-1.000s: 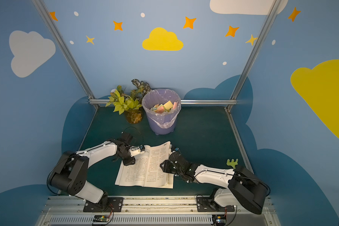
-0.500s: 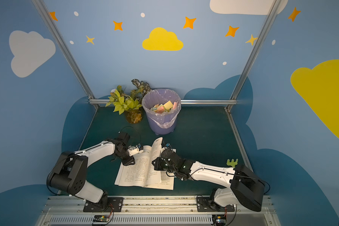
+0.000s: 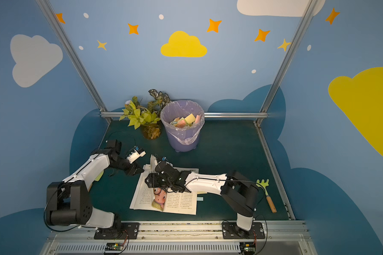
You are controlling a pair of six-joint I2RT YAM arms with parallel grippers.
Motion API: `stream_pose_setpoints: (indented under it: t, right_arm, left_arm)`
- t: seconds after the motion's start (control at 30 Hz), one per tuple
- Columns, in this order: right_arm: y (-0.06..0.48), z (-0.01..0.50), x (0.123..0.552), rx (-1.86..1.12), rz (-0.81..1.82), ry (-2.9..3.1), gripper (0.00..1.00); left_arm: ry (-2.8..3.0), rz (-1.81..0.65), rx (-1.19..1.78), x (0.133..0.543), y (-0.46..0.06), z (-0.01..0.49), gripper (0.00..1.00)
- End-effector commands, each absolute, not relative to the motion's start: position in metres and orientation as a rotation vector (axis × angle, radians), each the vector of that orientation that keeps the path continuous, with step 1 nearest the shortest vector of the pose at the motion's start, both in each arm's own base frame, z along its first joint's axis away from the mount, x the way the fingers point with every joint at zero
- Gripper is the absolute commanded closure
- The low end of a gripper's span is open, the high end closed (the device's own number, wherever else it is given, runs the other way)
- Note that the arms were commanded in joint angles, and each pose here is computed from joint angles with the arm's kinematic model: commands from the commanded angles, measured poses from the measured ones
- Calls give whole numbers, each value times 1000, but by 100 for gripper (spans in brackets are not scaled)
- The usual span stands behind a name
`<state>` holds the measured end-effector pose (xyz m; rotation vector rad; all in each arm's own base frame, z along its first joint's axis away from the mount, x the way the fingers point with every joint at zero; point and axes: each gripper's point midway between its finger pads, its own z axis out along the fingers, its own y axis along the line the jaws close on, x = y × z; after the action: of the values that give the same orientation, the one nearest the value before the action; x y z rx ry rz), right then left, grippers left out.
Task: Peel off the used sticky note
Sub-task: Turn the page of the book at the center of the board.
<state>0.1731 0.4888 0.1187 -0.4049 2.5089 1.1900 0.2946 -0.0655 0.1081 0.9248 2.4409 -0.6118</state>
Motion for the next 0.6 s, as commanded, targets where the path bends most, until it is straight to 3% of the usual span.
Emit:
stream_pose_setpoints:
  t: [0.0,0.1,0.3,0.57]
  right_arm:
    - [513,116,159,-503,1214,2524,11]
    - [526,125,150,-553,1253,2497,5]
    - [512,145,141,-575,1292,2443,5]
    - [391,124,171,-310,1066,2487,4]
  left_arm:
    - [2388,-694,887,289,-67,130,55]
    - [2375,-672,880,289,-65,135,55]
    - [2356,-685,912,283,-71,134,55]
    - [2492,-537,1155,264,-91,74,55]
